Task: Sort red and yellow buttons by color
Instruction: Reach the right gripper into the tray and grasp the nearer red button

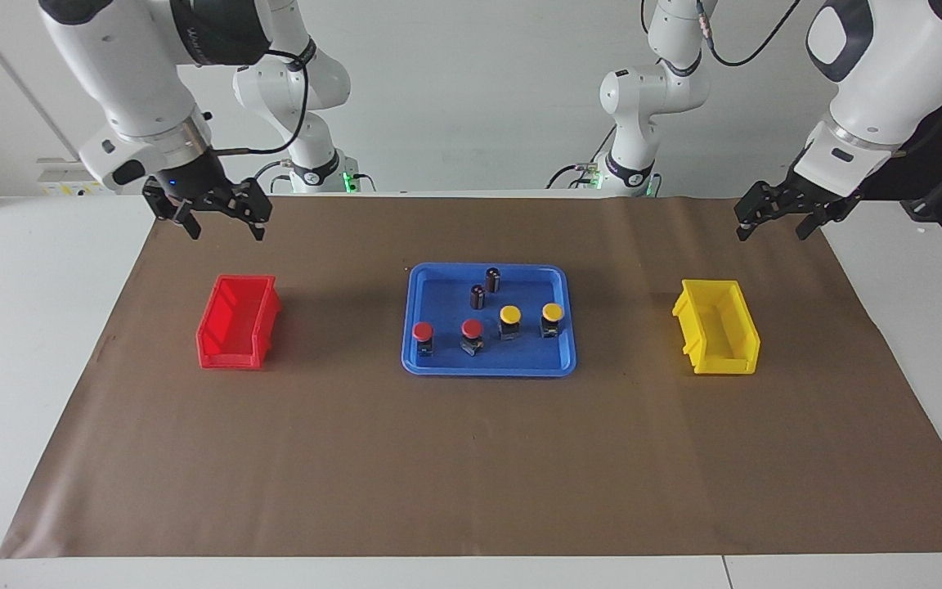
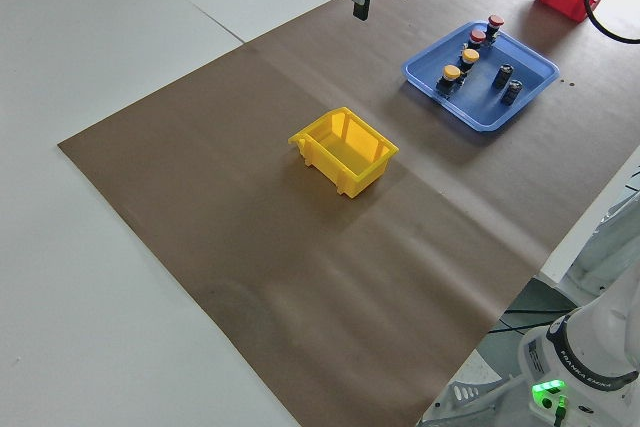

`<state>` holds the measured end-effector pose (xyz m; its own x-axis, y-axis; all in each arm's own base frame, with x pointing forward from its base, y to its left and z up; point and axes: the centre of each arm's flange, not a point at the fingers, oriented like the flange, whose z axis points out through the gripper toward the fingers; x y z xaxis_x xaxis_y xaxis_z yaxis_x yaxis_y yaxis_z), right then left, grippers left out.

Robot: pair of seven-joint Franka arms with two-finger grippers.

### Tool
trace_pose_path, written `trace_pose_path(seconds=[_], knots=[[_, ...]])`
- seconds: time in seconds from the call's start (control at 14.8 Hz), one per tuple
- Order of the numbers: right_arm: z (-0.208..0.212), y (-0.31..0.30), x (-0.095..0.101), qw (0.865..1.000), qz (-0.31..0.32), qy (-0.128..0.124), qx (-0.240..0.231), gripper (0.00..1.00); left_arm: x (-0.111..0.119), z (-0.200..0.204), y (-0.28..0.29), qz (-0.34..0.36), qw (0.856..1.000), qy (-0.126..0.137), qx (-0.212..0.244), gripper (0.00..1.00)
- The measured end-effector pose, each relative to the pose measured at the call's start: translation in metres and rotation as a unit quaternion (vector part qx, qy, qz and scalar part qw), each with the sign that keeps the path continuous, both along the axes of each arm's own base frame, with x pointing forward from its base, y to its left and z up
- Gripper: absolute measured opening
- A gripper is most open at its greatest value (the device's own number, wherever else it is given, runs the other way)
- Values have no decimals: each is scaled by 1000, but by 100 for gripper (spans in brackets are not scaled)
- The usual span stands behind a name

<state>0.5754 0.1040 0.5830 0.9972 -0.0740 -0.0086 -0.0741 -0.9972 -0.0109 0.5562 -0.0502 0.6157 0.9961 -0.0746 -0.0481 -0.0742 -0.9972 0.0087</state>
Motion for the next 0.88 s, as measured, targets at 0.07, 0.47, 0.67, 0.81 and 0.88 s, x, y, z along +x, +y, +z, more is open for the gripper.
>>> trace_pose_path(seconds=[0.07,0.47,0.67,0.81,0.88], knots=[[-18,36,9,1000,-8,-10,2,100,0,0,0,0,1000,0,0,100],[-167,189,26,1000,-4,-15,0,100,0,0,0,0,1000,0,0,100],[-215,204,13,1000,4,-8,-5,98,0,0,0,0,1000,0,0,100],[-218,200,11,1000,2,-7,-6,94,0,0,0,0,1000,0,0,100],[-217,197,11,1000,0,-7,-6,89,0,0,0,0,1000,0,0,100]])
